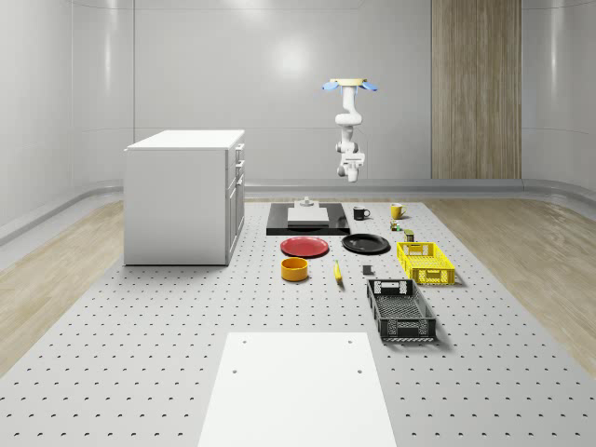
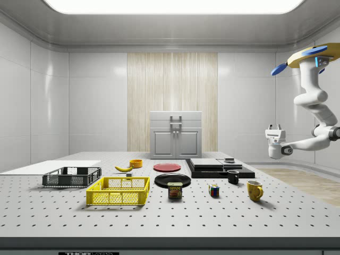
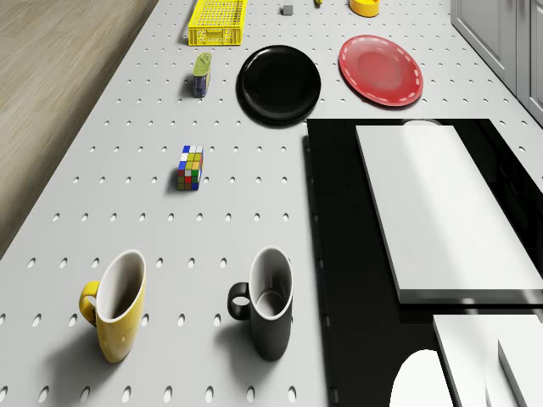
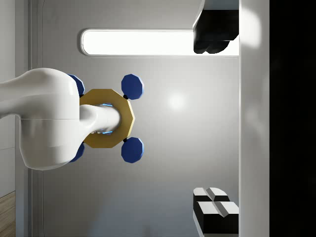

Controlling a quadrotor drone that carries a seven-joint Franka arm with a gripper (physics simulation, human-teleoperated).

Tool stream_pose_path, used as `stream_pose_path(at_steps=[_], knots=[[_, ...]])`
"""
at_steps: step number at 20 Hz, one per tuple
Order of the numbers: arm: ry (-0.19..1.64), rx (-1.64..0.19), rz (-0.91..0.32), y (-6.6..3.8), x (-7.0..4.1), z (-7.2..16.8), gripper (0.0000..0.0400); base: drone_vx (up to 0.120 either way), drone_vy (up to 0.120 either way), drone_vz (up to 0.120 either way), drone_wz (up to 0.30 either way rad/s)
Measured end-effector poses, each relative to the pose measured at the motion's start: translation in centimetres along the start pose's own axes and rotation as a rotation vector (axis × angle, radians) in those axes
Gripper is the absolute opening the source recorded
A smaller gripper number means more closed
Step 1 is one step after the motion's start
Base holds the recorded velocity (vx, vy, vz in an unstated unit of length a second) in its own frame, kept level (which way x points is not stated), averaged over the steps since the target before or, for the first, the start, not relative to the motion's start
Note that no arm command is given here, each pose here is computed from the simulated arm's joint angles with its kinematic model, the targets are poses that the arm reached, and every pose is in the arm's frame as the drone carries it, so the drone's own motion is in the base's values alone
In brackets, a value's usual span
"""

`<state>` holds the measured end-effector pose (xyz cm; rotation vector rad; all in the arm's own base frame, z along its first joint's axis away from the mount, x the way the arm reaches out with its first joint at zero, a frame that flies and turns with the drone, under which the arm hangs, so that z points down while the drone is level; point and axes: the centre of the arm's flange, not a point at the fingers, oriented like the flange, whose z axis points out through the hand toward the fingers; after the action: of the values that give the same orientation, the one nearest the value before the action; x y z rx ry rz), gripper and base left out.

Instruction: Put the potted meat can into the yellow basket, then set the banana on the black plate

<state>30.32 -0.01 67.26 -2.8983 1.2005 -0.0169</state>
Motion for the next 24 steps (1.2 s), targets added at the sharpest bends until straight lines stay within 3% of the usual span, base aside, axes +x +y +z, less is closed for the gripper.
stream_pose_path(at_steps=[5,14,24], knots=[[0.003,0.003,0.0,-0.1,0.1,-1.2,0.04,0.0,0.0,0.0,0.0],[0.008,0.007,0.0,-0.1,0.1,-1.8,0.04,0.004,0.089,0.0,0.0],[0.014,0.012,0.0,0.0,0.0,-1.9,0.04,0.12,0.12,0.0,0.0]])
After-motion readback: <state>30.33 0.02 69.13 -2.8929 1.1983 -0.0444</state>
